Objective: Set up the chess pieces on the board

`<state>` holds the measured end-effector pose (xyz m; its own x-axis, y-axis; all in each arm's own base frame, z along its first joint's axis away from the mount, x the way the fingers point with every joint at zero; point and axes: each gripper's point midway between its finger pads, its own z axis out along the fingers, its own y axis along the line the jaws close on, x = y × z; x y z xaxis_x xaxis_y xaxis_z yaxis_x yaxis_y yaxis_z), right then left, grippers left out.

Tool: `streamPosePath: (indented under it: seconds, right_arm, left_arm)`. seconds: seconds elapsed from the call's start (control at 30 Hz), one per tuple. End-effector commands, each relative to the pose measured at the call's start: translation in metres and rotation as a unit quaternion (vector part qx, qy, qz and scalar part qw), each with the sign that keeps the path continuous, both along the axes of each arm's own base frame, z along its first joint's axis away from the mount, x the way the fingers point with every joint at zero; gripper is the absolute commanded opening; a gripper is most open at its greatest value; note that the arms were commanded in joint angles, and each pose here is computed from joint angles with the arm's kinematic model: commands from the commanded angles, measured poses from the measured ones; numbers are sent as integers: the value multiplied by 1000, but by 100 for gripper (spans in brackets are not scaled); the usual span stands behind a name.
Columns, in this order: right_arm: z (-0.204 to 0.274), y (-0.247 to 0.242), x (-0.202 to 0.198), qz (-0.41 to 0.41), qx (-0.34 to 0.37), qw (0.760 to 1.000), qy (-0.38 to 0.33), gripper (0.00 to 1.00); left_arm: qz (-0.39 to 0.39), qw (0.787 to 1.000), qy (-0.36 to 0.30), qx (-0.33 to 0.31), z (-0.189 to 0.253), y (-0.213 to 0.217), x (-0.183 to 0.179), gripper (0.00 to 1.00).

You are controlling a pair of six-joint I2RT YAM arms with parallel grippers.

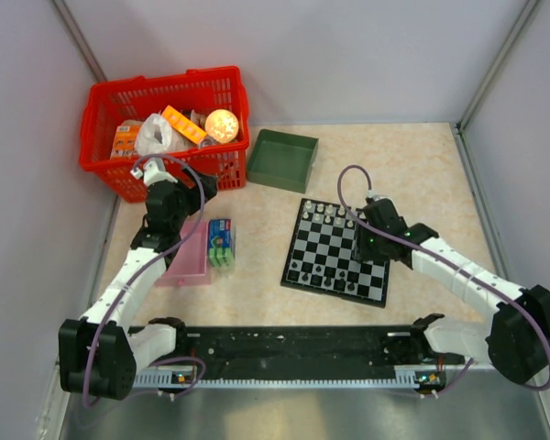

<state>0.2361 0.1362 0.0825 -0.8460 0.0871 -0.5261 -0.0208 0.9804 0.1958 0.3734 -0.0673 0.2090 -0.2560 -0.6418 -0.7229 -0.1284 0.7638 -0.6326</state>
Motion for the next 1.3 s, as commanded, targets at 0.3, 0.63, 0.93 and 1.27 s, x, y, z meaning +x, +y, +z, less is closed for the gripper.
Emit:
streamPosePath:
  seconds: [0.3, 0.63, 0.93, 1.27]
  right_arm:
    - [-14, 5, 4, -6, -29, 1000, 9, 42]
    - [-16, 5, 12, -16, -33, 999, 0, 39]
    - [-18, 7, 15, -16, -32, 999, -2, 33]
    - [-21, 6, 14, -15, -38, 999, 0, 27]
  left_arm:
    - [6, 999, -34, -3, 17, 3, 2, 99]
    - [7, 999, -32, -3, 16, 4, 2, 99]
    - [7, 999, -33, -3, 16, 4, 3, 99]
    - [5, 999, -33, -4, 17, 3, 3, 99]
